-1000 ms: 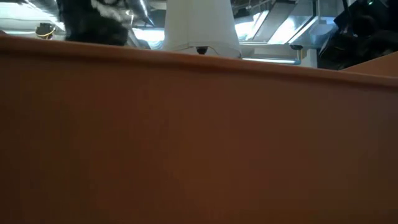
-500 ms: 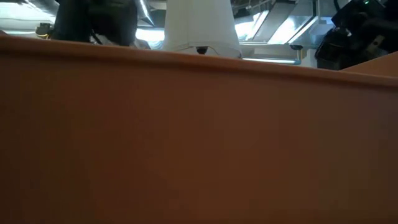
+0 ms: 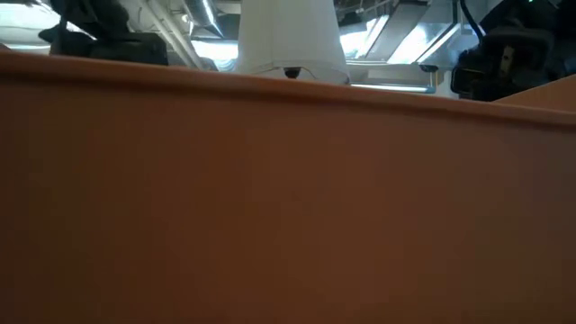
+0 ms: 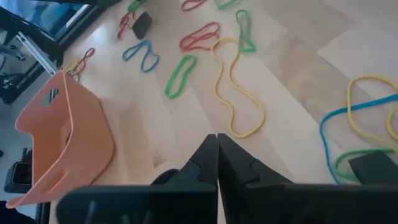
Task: Pick and place rubber bands into bin
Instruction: Put the green rubber band into the orange bin, then put the black rubber band into the orange bin
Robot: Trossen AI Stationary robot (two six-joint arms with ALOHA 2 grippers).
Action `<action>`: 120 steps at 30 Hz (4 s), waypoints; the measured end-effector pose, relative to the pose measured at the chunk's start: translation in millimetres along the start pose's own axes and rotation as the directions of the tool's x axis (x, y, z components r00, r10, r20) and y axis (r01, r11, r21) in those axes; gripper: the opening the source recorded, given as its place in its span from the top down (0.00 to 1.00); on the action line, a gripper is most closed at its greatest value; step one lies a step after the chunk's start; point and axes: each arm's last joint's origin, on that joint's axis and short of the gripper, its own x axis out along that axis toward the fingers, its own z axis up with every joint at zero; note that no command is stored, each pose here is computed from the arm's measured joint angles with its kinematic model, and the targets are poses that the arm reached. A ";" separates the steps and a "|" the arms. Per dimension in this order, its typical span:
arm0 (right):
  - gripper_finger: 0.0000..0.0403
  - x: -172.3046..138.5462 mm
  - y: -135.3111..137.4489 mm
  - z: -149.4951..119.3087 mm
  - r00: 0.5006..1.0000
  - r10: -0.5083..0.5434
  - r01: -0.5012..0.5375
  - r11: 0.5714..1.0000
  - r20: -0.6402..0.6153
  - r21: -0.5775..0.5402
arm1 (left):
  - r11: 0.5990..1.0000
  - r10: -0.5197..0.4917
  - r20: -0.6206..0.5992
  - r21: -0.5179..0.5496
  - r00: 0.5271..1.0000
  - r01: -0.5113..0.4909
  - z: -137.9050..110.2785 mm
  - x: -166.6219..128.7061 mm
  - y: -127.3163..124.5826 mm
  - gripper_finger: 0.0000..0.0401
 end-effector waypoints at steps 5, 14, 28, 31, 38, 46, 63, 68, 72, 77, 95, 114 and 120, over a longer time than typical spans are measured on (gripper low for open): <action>1.00 0.1 0.9 1.4 1.000 0.000 0.000 1.000 0.021 -0.003 | 0.999 -0.022 -0.009 0.026 1.000 0.022 -0.8 2.8 1.1 0.88; 1.00 -0.1 0.8 3.4 0.998 -0.030 0.037 0.993 0.063 -0.113 | 0.992 -0.042 0.111 0.121 0.993 0.029 1.7 -57.2 -21.9 0.99; 1.00 -0.1 0.1 2.3 0.998 -0.035 0.043 0.982 0.048 -0.182 | 0.883 -0.231 0.235 0.459 0.944 0.102 0.4 -190.1 -149.7 0.99; 1.00 -0.1 -0.8 1.0 0.998 -0.044 0.049 0.981 0.035 -0.186 | 0.837 -0.219 0.206 0.543 0.954 0.075 -6.9 -190.9 -191.1 0.99; 1.00 -0.2 -3.3 -3.4 0.998 -0.059 0.054 0.978 -0.019 -0.202 | 0.737 -0.301 0.201 0.669 0.932 0.093 -30.2 -176.6 -268.3 1.00; 1.00 -0.4 -4.6 -6.6 0.996 -0.055 0.039 0.972 -0.063 -0.234 | 0.749 -0.259 0.083 0.647 0.962 0.145 -52.1 -114.9 -301.9 1.00; 1.00 -0.6 -5.0 -8.5 0.995 -0.048 0.025 0.972 -0.093 -0.234 | 0.784 -0.294 0.079 0.590 0.953 0.193 -55.7 -116.4 -304.9 0.68; 1.00 -0.6 -4.9 -8.3 0.995 -0.046 0.024 0.972 -0.091 -0.233 | 0.848 -0.254 0.111 0.503 0.961 0.165 -44.6 -144.6 -282.2 0.71; 1.00 -0.5 -4.2 -7.3 0.996 -0.039 0.020 0.973 -0.080 -0.230 | 0.840 -0.268 0.218 0.529 0.939 0.117 -38.4 -166.8 -269.0 0.85; 0.97 -0.4 -4.1 -7.1 0.996 -0.038 0.022 0.979 -0.078 -0.205 | 0.791 -0.297 0.309 0.610 0.903 0.052 -36.0 -173.7 -269.2 0.99; 1.00 8.4 4.3 12.3 0.992 -0.115 0.121 0.977 0.046 -0.175 | 0.703 -0.156 0.391 0.689 0.907 -0.177 -25.8 -174.5 -184.7 1.00; 0.89 57.4 -2.2 71.2 0.657 -0.573 0.597 0.792 -0.490 -0.126 | 0.699 -0.511 0.406 0.709 0.758 0.092 -10.0 -124.7 -19.0 1.00; 0.73 72.9 -13.9 61.6 0.575 -0.583 0.626 0.765 -0.573 -0.150 | 0.695 -0.572 0.416 0.704 0.707 0.148 -7.1 -109.4 3.3 1.00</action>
